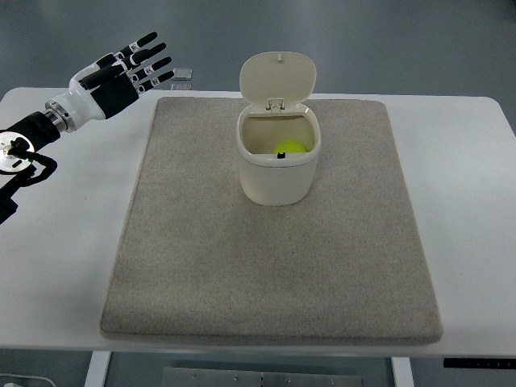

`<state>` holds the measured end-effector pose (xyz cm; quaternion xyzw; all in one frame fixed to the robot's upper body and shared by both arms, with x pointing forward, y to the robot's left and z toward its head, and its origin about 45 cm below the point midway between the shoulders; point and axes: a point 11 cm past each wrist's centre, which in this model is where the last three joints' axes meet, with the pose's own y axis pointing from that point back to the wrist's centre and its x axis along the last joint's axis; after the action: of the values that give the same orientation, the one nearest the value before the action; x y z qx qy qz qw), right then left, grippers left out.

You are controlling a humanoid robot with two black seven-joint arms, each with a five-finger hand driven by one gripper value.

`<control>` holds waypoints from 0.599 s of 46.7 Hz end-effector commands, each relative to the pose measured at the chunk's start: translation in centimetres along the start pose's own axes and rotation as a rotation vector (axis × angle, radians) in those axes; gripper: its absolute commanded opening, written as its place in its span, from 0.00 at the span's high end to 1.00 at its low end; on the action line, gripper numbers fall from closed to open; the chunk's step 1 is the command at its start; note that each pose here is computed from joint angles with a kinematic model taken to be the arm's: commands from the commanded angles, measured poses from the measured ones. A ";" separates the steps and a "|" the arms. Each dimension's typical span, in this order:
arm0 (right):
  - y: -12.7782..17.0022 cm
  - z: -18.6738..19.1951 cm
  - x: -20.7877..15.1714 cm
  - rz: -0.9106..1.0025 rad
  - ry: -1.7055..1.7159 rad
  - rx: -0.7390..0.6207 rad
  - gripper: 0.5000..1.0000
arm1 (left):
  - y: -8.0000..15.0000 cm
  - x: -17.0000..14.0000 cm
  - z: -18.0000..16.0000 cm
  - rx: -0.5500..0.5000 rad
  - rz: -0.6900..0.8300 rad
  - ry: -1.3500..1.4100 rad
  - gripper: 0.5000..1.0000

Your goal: Put tennis ball into box with left hand

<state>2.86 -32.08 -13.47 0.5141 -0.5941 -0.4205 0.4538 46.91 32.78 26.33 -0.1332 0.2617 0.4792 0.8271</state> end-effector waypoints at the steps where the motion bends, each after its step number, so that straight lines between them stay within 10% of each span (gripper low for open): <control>1: 0.0 0.0 -0.1 -0.003 -0.003 -0.001 0.12 | 0.1 0.1 -0.3 0.005 0.004 0.004 0.01; 28: 0.0 -0.2 0.0 0.009 -0.010 0.009 0.12 | 0.4 0.5 -0.6 0.009 0.013 0.007 0.01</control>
<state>3.02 -32.11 -13.44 0.5113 -0.6006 -0.4186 0.4501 46.65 32.99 25.63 -0.1302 0.2668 0.4826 0.8240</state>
